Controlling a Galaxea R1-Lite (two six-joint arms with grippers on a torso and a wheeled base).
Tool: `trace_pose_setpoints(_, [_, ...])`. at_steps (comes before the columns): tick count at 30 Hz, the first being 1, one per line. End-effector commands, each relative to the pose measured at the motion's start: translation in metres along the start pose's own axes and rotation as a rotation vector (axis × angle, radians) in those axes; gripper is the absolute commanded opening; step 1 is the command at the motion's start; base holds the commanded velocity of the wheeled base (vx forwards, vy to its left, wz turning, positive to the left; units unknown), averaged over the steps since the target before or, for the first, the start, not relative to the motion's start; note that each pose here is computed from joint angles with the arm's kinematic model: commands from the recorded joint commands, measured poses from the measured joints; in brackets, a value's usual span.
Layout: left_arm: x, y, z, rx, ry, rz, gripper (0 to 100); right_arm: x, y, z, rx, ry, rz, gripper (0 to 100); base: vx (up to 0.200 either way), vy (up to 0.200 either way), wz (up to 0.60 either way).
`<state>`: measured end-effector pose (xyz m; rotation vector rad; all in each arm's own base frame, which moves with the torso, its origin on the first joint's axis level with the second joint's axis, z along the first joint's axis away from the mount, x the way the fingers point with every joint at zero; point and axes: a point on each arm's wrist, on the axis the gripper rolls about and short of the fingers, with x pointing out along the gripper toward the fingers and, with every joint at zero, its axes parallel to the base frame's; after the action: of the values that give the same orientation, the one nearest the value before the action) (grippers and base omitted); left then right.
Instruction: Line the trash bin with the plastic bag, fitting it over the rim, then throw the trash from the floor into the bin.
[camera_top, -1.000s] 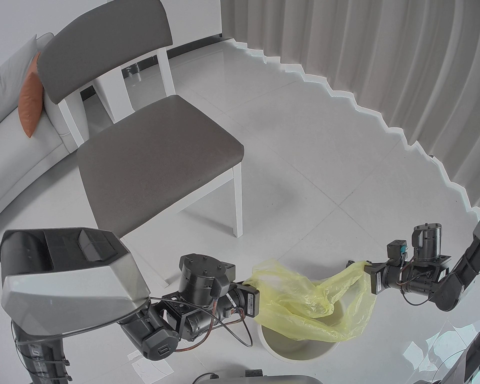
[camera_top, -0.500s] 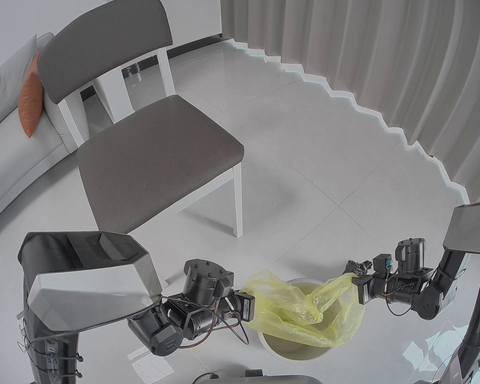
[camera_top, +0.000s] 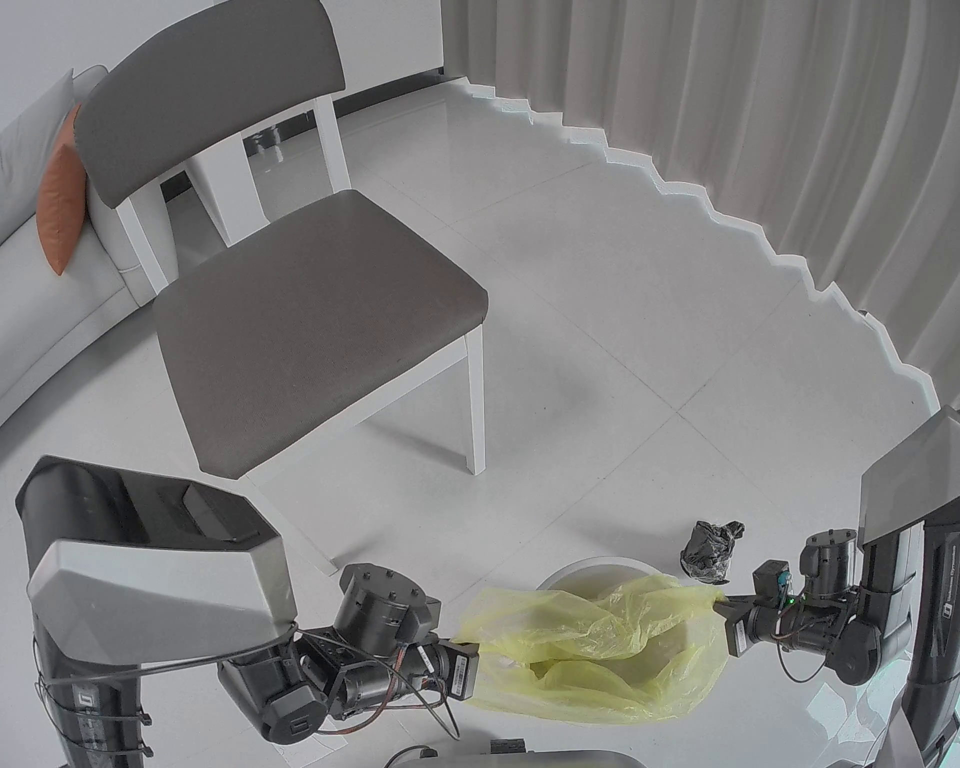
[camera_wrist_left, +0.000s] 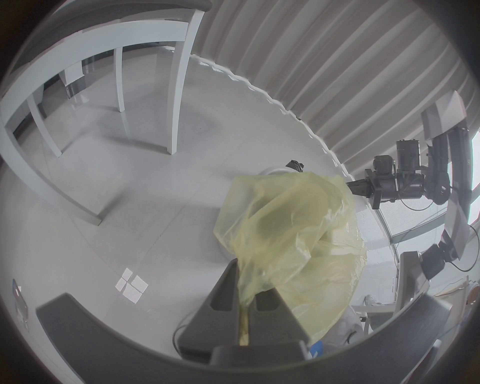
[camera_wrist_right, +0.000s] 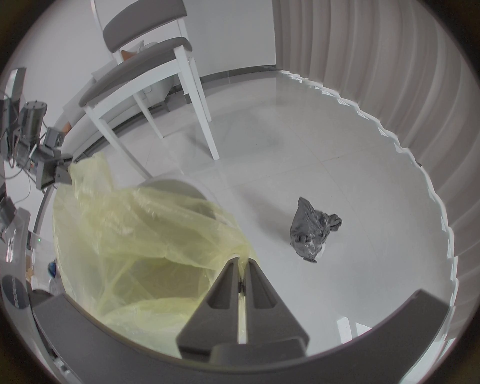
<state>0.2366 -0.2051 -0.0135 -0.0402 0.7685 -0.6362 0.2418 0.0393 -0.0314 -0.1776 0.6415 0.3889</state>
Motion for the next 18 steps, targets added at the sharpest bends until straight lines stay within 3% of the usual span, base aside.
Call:
trace_pose_setpoints(1, [-0.021,-0.006,-0.004,0.005,0.013,-0.024,0,-0.01,-0.002,-0.029,0.012,0.118,0.014,0,0.0,0.0,0.0])
trace_pose_setpoints(4, [-0.023,-0.012,-0.011,-0.003,0.034,-0.038,0,-0.018,-0.002,-0.034,0.013,0.151,0.015,0,0.0,0.0,0.0])
trace_pose_setpoints(18, [-0.041,-0.029,-0.018,0.002,0.051,-0.078,0,-0.022,-0.011,-0.033,-0.003,0.129,-0.002,0,0.0,0.0,0.0])
